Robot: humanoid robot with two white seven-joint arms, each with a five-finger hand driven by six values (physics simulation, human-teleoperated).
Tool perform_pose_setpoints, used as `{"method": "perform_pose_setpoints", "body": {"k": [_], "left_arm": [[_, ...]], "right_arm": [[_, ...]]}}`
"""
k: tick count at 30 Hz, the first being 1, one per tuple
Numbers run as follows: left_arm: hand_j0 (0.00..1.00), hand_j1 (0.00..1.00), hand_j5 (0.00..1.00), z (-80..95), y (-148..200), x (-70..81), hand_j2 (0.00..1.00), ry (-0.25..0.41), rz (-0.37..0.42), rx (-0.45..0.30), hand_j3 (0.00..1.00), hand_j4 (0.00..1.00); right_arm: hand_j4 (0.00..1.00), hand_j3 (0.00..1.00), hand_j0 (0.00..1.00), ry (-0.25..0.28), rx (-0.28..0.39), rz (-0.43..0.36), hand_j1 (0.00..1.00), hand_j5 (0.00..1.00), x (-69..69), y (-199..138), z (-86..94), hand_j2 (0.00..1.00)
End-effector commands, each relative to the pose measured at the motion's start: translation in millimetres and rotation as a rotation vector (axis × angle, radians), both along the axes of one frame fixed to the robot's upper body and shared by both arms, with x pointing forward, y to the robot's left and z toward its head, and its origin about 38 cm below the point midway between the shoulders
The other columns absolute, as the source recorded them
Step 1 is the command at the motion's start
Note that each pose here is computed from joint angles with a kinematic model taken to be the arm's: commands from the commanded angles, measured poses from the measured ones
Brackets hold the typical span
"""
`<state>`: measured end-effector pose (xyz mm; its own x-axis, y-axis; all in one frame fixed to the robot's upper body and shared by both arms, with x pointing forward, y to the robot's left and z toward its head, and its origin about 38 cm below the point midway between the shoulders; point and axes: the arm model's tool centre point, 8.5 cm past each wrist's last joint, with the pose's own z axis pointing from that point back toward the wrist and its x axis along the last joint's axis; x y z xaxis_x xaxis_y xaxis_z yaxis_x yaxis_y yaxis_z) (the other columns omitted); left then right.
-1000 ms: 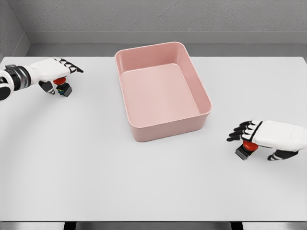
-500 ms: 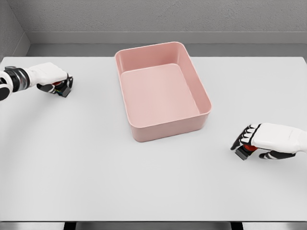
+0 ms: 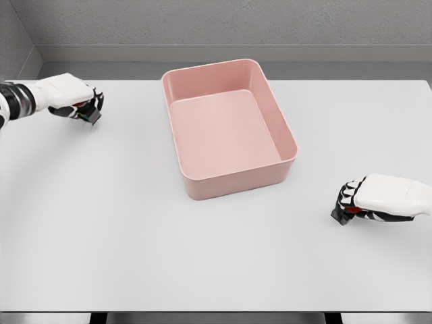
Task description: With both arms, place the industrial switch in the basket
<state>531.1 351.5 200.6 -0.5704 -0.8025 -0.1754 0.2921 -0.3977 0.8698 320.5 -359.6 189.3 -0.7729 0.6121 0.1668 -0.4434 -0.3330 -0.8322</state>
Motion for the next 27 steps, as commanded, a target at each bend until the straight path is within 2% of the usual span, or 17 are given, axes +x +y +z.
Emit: {"method": "perform_pose_setpoints", "body": {"k": [1,6,13,19,23,27], "left_arm": [[0.30,0.30,0.30,17.3,-9.6,0.1,0.30,-0.042,-0.027,-0.062,0.30,0.30],[0.31,0.31,0.31,42.4,-47.1,-0.9,0.31,-0.106,-0.121,-0.155,0.31,0.31],[0.31,0.31,0.31,68.0,-104.1,0.4,0.31,-0.176,-0.238,-0.223,0.31,0.31],[0.31,0.31,0.31,64.0,-164.5,-1.2,0.31,-0.171,-0.337,-0.272,0.31,0.31],[0.31,0.31,0.31,48.6,-216.6,-7.6,0.31,-0.137,-0.432,-0.230,0.31,0.31],[0.33,0.33,0.33,39.2,-241.8,-8.8,0.33,-0.109,-0.473,-0.195,0.33,0.33]], "right_arm": [[0.45,0.45,0.45,0.000,0.001,-0.001,0.45,0.45,0.2,-0.1,0.6,0.45],[0.45,0.45,0.45,-0.028,-0.001,-0.004,0.45,0.45,5.2,-1.5,10.1,0.45],[0.45,0.45,0.45,-0.076,-0.002,-0.005,0.45,0.45,14.6,-2.1,27.3,0.45],[0.46,0.46,0.46,-0.129,0.004,0.000,0.46,0.46,23.0,0.2,45.2,0.46],[0.46,0.46,0.46,-0.172,0.009,0.005,0.46,0.46,29.7,2.2,59.7,0.46],[0.46,0.46,0.46,-0.221,0.021,0.011,0.46,0.46,36.8,5.9,75.9,0.46]]}}
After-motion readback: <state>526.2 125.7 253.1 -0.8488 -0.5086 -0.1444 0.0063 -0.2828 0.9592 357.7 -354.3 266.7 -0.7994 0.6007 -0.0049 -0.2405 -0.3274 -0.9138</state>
